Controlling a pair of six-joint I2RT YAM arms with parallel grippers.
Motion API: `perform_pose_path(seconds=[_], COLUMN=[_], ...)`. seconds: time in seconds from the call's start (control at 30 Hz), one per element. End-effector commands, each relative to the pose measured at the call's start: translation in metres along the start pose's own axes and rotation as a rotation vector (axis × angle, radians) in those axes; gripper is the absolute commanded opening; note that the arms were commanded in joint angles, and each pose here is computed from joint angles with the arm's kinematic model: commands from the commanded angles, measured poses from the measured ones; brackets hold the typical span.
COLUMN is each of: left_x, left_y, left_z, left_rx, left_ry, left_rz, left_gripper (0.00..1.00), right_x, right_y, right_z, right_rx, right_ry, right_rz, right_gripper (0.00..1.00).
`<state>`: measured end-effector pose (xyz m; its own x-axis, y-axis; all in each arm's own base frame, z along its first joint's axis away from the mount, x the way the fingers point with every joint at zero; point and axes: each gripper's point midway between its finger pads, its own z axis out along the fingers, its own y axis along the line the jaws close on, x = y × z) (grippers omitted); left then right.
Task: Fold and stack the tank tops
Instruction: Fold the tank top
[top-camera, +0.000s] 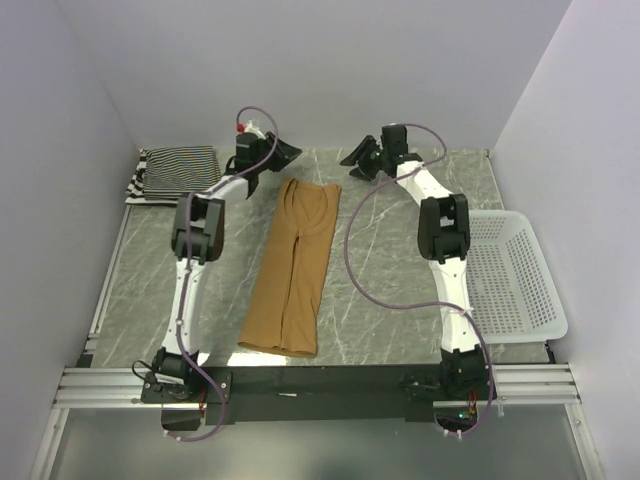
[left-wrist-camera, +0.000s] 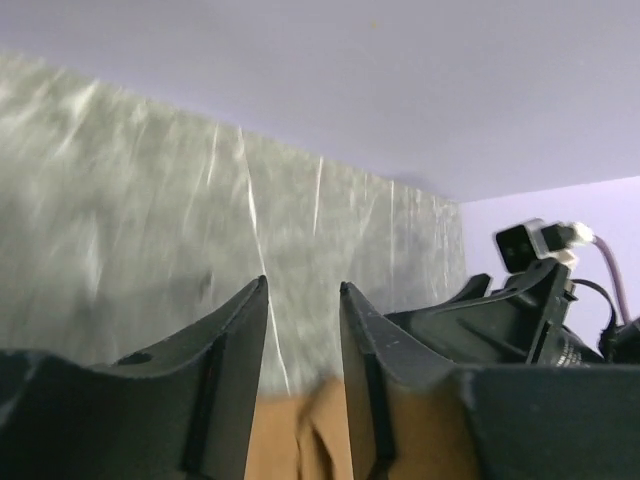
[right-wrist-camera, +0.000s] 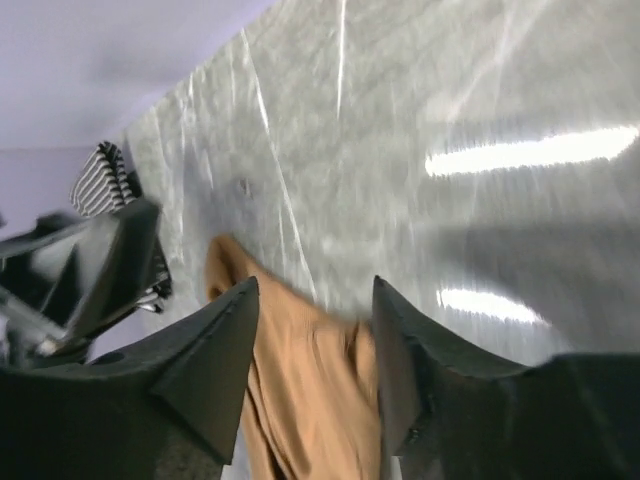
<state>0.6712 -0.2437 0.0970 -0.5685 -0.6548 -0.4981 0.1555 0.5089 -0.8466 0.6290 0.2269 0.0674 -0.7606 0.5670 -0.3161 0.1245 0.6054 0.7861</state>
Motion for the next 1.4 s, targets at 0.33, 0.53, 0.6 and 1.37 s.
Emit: perform_pose_path(seconds=[0.33,0.53,0.6,1.37], left_x=[0.033,0.144,0.16,0.228], left_y=[-0.082,-0.024,-0.02,0.048], left_z=[-0.274,-0.384,-0.411,-0.48], left_rx=[-0.492,-0.715,-0.71,-0.869], left_ry=[-0.22,-0.075,-0.048,0.014], left_rz=[-0.018,-0.008,-0.04,-0.247], left_gripper=[0.35,0.36,0.33,0.34], right_x=[0.153,0.306,0.336,0.491], right_y=[0.042,-0.006,-0.024,-0.069], right_z=[-0.194,-0.241,-0.252,-0.272], right_rx=[0.161,0.148,0.157,0.229], right_ry=[-0.091,0.053,0.09,0.304], right_rz=[-0.226,-0.238,-0.238,-0.073], right_gripper=[0.56,0.54,0.52,0.5])
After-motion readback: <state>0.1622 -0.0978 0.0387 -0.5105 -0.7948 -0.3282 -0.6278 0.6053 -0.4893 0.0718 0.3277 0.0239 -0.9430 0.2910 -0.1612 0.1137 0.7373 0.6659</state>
